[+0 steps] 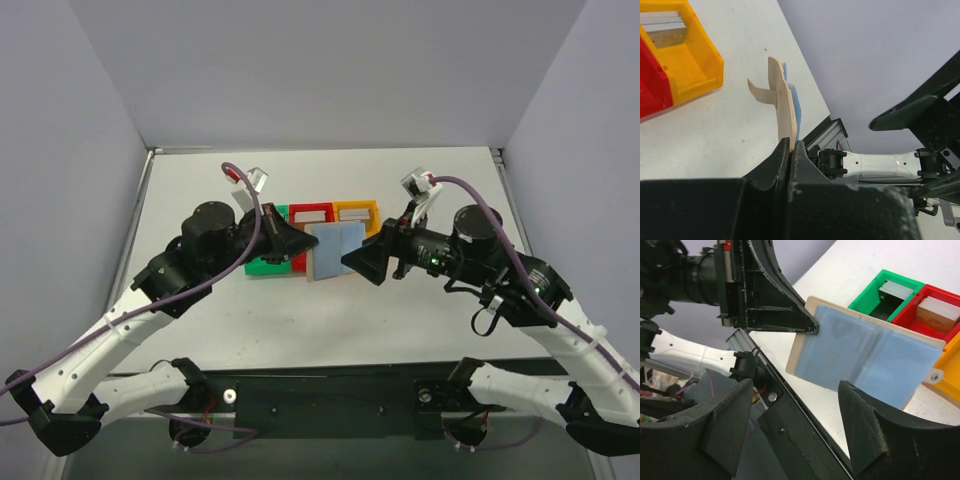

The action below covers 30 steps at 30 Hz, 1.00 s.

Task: Take the credit cards out of the card holder
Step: Remove the credit card from the card holder.

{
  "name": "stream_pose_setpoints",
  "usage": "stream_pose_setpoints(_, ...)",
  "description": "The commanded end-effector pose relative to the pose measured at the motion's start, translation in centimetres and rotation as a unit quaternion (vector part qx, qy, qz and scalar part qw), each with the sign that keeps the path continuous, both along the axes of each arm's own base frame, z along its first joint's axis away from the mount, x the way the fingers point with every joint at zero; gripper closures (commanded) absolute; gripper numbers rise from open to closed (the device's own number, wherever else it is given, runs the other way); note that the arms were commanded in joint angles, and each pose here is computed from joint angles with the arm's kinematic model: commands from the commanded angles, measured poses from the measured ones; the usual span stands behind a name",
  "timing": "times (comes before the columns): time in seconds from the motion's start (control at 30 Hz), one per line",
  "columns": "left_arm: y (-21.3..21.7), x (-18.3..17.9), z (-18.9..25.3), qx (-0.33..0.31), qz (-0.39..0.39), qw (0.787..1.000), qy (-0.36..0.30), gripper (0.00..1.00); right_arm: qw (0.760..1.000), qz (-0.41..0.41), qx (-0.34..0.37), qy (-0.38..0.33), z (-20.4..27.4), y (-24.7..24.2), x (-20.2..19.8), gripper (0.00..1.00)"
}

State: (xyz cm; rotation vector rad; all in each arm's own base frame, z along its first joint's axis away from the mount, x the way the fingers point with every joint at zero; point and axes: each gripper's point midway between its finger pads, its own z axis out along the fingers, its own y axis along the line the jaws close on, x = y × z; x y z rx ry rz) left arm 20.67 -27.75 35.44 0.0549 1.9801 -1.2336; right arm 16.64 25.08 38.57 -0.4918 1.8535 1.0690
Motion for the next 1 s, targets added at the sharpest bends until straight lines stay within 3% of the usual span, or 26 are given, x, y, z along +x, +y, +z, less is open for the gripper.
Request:
stream_pose_setpoints(0.0, -0.8, -0.4, 4.8, -0.036, 0.006, 0.998, -0.054, 1.00, 0.997, -0.040, -0.072, -0.009, -2.2, 0.7, 2.1, 0.36)
stream_pose_setpoints(0.37, -1.8, -2.7, 6.4, -0.092, -0.032, 0.992, -0.074, 1.00, 0.986, -0.083, -0.139, -0.033, -3.5, 1.4, 3.0, 0.36)
stream_pose_setpoints(0.73, -1.2, -3.5, 6.7, -0.116, -0.039, 0.989, -0.084, 1.00, 0.986, -0.089, -0.139, -0.040, -3.4, 0.6, 2.7, 0.59)
stream_pose_setpoints(0.97, -0.7, -3.3, 6.4, -0.107, -0.027, 0.991, -0.081, 1.00, 0.982, -0.123, -0.134, -0.045, -3.2, -1.3, 2.9, 0.52)
